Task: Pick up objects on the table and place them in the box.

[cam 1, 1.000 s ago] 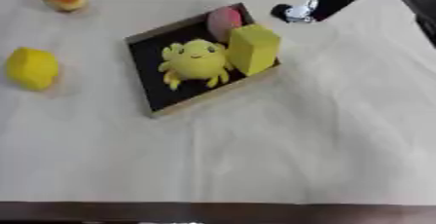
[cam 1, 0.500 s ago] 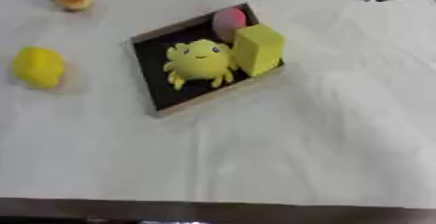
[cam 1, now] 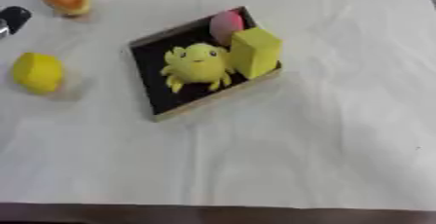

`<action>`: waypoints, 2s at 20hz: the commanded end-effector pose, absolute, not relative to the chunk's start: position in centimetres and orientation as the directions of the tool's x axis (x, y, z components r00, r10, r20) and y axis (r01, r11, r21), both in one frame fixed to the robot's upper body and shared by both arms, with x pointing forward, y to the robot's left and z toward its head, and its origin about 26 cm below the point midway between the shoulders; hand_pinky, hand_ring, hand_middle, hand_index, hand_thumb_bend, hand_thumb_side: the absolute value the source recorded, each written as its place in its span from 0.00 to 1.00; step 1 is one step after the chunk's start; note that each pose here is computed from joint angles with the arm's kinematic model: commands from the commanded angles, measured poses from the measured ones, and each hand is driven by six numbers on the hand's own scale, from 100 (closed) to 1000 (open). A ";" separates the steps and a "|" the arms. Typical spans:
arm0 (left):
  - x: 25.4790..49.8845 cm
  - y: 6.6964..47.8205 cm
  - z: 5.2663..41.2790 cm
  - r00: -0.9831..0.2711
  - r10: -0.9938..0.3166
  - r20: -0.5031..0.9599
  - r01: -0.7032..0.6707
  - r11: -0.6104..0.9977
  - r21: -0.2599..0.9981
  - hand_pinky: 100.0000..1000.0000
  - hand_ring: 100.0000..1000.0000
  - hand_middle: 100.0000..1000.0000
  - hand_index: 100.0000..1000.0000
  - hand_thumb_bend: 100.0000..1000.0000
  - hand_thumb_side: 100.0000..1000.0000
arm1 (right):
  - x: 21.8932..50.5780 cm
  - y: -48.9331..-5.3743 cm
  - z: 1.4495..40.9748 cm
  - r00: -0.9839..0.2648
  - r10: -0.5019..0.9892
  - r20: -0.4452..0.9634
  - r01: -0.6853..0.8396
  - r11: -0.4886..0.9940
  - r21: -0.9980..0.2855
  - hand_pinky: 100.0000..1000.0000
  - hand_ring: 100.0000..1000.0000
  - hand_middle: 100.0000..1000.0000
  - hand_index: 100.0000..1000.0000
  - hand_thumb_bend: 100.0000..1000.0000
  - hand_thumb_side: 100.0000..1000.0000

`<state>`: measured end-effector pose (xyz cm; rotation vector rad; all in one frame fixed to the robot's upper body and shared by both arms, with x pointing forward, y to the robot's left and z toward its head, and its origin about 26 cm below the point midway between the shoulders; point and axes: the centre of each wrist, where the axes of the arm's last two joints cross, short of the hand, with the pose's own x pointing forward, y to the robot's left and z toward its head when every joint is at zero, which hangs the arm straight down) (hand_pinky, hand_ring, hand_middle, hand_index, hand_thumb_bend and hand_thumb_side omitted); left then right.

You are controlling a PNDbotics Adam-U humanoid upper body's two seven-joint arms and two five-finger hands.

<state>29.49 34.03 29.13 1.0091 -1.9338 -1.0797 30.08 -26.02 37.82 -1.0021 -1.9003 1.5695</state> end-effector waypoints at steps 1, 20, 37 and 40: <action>29.9 34.9 29.7 -0.428 -0.897 0.107 -0.282 0.245 0.928 0.93 0.91 0.83 0.87 0.43 0.19 | 29.1 -26.7 39.2 -0.591 0.796 -0.131 0.293 0.061 -0.954 0.80 0.83 0.72 0.86 0.11 0.40; 33.5 37.5 27.9 -0.331 -0.929 -0.162 -0.061 -0.151 0.987 0.93 0.91 0.82 0.85 0.41 0.00 | 30.3 -29.5 40.3 -0.489 0.868 -0.087 0.368 0.115 -0.923 0.80 0.82 0.71 0.86 0.09 0.42; 34.7 36.3 29.7 -0.320 -0.943 -0.097 0.293 -0.195 0.936 0.90 0.89 0.82 0.87 0.36 0.00 | 31.0 -29.5 39.6 -0.498 0.865 -0.065 0.341 0.126 -0.932 0.80 0.82 0.71 0.86 0.08 0.42; 34.8 36.2 29.7 -0.304 -0.945 -0.124 0.281 -0.213 0.936 0.91 0.89 0.82 0.86 0.36 0.00 | 31.0 -29.6 39.5 -0.499 0.865 -0.058 0.335 0.130 -0.933 0.80 0.82 0.71 0.86 0.08 0.43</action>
